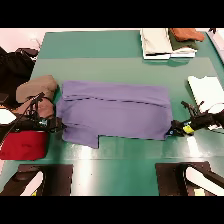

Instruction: Fold the shirts.

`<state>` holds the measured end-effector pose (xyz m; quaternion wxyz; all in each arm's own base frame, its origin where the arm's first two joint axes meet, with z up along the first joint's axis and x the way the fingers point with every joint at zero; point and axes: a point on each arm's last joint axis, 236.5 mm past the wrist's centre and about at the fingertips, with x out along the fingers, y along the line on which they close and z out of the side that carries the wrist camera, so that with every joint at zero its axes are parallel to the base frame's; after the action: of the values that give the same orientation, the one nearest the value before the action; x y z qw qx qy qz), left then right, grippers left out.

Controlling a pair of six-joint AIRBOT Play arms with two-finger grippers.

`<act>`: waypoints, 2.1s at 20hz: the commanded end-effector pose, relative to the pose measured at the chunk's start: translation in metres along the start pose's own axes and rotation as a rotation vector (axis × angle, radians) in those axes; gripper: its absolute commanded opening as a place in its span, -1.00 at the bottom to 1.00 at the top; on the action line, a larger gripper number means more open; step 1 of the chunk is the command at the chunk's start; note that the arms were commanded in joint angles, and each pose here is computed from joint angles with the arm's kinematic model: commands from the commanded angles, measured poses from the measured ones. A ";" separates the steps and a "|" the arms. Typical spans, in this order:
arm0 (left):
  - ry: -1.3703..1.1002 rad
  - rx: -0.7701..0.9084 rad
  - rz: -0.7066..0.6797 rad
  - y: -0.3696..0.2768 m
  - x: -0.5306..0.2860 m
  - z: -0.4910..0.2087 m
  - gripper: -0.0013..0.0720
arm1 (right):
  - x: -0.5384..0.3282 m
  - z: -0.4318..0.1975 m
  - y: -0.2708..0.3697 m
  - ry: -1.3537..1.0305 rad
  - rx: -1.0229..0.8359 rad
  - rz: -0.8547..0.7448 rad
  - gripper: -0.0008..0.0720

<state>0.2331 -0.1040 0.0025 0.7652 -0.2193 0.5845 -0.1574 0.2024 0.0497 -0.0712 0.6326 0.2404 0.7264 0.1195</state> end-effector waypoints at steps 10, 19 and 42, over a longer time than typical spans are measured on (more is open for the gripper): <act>0.003 0.049 0.004 -0.034 -0.065 -0.047 -0.90 | -0.119 -0.024 0.000 -0.226 -0.161 -0.316 -0.93; -0.106 0.087 0.065 0.005 -0.006 0.111 -0.90 | -0.099 0.111 0.020 -0.196 -0.264 -0.312 -0.93; -0.042 0.219 -0.099 -0.111 0.075 0.155 -0.90 | -0.039 0.145 -0.033 -0.173 0.092 0.248 0.45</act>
<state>0.4031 -0.1709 0.0305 0.7804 -0.1712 0.5538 -0.2345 0.3390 -0.0335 -0.0665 0.6770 0.3347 0.6447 0.1188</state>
